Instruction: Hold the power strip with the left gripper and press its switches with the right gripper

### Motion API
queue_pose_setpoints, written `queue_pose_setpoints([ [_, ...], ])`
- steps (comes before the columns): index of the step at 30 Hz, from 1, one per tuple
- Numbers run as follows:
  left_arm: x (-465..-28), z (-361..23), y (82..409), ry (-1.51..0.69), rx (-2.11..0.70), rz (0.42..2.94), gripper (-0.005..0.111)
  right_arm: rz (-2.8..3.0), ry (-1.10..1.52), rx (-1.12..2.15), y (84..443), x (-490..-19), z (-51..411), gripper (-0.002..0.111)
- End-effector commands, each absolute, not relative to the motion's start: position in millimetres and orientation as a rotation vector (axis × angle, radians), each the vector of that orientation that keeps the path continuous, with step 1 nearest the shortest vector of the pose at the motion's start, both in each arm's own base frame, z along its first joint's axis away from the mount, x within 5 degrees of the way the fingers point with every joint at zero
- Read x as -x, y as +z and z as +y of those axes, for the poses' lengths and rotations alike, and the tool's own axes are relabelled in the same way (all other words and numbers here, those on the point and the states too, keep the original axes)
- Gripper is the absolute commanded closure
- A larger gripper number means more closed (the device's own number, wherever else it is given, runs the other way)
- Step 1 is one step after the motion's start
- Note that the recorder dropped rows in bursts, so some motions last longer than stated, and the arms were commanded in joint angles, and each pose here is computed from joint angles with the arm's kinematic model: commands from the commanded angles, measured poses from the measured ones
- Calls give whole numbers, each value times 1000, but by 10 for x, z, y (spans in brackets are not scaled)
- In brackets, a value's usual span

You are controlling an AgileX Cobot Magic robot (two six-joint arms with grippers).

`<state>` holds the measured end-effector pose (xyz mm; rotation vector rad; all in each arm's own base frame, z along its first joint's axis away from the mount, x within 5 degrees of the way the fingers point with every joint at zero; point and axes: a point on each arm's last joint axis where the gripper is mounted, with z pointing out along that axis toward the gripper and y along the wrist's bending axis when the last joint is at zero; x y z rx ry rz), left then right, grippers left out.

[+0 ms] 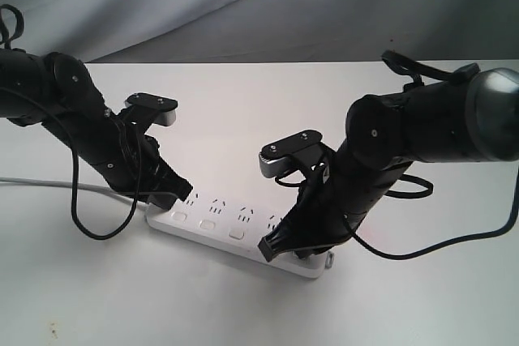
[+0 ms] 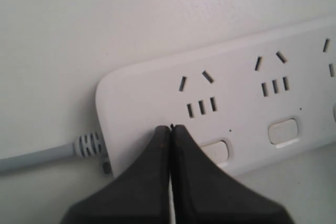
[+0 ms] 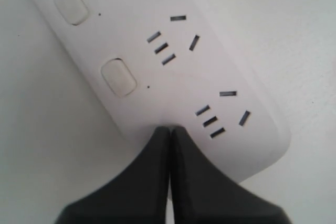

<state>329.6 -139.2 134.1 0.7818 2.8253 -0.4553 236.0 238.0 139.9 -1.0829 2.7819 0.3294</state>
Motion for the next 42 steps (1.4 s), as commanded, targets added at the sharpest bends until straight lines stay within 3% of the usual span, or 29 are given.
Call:
queue_pose_setpoints([
  [1,-3295,-1409,1292,-452,-789,2836,107,2883,238,1166,1162,-2315,2314,108],
  [37,-3288,-1409,1290,-457,-790,2843,107,3087,147,1114,876,-2243,2252,108],
  [42,-3284,-1409,1290,-459,-792,2847,107,3039,-11,1198,871,-2247,2219,108],
])
